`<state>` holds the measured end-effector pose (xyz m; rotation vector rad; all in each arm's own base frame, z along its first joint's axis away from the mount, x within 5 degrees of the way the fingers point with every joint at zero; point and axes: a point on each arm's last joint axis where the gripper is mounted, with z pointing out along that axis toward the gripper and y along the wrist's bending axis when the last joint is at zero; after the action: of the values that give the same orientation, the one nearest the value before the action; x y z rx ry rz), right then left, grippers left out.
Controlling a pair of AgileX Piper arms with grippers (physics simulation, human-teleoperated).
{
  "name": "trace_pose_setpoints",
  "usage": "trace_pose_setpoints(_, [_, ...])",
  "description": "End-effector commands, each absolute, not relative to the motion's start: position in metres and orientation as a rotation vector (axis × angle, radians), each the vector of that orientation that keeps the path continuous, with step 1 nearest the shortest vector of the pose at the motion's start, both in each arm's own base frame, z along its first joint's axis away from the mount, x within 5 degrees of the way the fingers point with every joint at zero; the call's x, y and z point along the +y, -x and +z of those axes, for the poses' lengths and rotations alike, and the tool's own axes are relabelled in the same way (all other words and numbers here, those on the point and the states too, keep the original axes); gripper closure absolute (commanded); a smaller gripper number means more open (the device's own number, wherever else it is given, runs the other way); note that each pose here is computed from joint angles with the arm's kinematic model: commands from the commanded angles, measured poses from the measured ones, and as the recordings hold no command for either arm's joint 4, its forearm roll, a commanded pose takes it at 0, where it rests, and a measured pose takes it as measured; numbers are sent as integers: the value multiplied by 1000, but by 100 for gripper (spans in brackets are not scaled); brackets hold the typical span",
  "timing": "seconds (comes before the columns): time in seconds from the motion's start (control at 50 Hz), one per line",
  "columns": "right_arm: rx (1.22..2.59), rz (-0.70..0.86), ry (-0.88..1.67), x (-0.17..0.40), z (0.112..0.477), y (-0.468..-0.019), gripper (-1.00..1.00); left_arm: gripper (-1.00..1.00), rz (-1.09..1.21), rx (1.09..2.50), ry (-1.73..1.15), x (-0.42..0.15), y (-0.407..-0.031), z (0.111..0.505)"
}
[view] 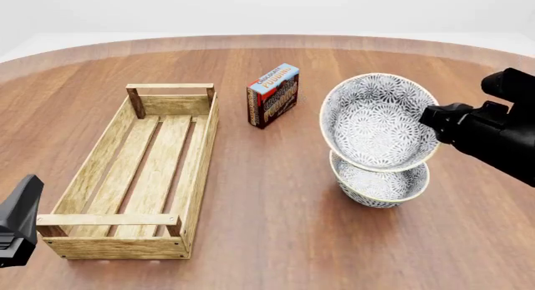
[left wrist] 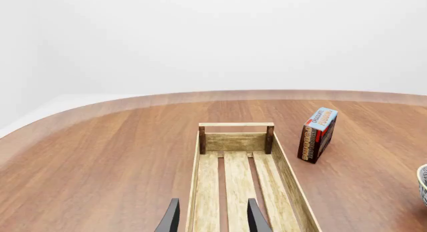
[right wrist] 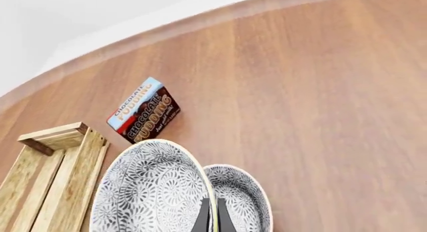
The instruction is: Stack the left bowl on the right bowl and place them in the tray.
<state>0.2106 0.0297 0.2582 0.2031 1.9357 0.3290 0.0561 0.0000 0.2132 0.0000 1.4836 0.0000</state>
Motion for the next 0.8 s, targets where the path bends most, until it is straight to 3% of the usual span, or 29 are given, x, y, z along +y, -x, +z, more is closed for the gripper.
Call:
trace_pose_setpoints(0.02, [1935,345,-280,24,249,-208,100,-100,0,1484,0,0,-56,213])
trace_pose_setpoints(0.8, [1972,334,-369,16,208,-211,100,-100,0,1484,0,0,-56,213])
